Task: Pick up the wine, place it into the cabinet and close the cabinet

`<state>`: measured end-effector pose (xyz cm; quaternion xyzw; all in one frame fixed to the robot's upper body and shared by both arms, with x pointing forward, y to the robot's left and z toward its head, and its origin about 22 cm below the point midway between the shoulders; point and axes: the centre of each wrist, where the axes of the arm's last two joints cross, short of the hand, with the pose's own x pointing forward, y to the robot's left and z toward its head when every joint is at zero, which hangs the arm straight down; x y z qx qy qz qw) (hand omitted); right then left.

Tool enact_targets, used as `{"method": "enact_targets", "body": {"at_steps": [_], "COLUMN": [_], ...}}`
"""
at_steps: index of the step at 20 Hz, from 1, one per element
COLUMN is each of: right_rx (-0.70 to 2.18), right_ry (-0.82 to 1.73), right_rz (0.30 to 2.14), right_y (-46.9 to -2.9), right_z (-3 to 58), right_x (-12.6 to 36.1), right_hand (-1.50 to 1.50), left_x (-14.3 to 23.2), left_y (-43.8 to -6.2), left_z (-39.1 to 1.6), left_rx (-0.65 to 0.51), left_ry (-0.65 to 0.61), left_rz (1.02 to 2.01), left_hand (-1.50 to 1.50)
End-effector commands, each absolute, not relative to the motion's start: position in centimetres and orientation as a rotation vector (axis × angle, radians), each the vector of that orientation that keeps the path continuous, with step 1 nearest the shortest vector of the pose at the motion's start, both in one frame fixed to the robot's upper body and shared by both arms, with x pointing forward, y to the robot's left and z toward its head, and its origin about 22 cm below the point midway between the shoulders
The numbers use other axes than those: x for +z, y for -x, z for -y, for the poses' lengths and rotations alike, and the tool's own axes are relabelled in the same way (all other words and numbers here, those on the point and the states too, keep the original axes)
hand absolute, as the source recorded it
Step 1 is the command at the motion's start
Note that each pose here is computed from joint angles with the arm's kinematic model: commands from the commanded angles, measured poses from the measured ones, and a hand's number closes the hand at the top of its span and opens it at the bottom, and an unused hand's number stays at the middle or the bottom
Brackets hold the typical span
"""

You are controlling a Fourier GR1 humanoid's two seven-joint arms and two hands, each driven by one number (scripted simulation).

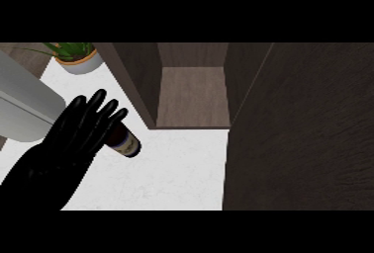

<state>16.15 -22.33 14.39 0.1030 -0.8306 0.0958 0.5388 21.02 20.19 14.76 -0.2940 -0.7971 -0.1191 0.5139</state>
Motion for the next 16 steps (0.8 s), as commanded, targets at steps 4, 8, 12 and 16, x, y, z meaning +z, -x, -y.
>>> {"method": "enact_targets", "body": {"at_steps": [4, 8, 12, 16], "right_rx": [0.238, 0.237, 0.253, 0.256], "right_ry": [-0.262, -0.276, -0.260, -0.260], "right_rz": [1.970, 1.969, 1.964, 1.961], "right_y": [-14.3, -14.2, -13.7, -14.5], "right_z": [22.4, 21.7, 22.1, 22.3], "right_x": [17.4, 18.4, 18.7, 19.6], "right_hand": [-1.50, -1.50, -1.50, -1.50], "left_x": [17.5, 19.1, 20.2, 19.7], "left_y": [-17.4, -17.4, -14.5, -15.8], "left_z": [-19.8, -18.2, -18.6, -16.8], "left_rx": [-0.298, -0.282, -0.272, -0.255], "left_ry": [0.777, 0.777, 0.771, 0.744], "left_rz": [1.877, 1.882, 1.881, 1.896], "left_hand": [-1.50, -1.50, -1.50, -1.50]}}
